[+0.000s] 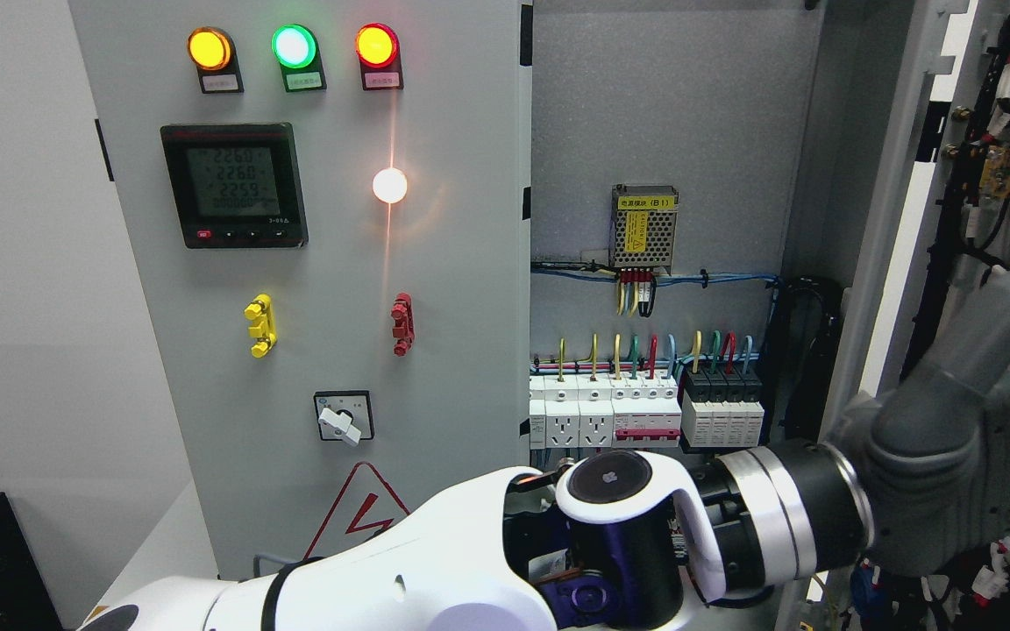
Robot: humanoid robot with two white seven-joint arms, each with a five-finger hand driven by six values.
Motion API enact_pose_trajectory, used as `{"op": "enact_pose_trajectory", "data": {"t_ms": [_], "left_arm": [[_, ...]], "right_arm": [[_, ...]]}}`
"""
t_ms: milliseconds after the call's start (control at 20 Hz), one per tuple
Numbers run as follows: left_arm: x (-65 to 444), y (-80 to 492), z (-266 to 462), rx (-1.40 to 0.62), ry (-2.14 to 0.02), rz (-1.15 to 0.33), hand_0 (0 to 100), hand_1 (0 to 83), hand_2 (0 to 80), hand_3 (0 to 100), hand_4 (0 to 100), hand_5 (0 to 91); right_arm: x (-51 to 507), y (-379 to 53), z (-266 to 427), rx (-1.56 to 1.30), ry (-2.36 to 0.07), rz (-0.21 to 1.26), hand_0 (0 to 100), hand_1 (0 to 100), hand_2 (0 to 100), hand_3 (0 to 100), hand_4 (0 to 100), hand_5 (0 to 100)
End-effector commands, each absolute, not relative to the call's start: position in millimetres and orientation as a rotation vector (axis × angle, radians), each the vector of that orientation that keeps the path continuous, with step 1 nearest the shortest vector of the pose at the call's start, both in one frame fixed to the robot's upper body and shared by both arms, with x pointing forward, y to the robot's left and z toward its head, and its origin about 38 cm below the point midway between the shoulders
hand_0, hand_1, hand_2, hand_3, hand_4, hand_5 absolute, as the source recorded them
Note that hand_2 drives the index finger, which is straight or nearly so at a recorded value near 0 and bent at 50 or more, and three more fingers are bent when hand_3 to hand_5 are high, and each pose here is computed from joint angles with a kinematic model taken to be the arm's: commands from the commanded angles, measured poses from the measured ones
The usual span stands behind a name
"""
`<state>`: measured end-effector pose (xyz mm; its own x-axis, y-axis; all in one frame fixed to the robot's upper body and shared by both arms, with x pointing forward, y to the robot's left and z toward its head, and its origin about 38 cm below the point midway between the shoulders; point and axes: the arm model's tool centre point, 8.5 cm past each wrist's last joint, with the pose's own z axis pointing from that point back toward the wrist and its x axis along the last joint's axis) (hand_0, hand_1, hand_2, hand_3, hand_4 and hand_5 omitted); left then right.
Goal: Open door with both hands
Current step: 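Push the push-button door farther open with the left hand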
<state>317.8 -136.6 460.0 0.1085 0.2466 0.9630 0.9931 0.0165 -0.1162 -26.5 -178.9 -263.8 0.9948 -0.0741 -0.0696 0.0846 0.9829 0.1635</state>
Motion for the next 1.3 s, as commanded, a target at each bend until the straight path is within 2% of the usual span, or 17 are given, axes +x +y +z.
{"op": "enact_pose_trajectory", "data": {"t_ms": [0,1252], "left_arm": [[303,-180,458,-1.438,-1.268,-0.987,0,0.0,0.0,0,0,0.0],[303,-192,448,-1.399,-1.256,-1.012,0,0.0,0.0,0,0,0.0]], "right_arm": [[-26,-179,-264,0.167,0.063,-0.08,19,0,0,0,0,0],[-26,-179,-264,0.168,0.062,-0.08,19,0,0,0,0,0]]}}
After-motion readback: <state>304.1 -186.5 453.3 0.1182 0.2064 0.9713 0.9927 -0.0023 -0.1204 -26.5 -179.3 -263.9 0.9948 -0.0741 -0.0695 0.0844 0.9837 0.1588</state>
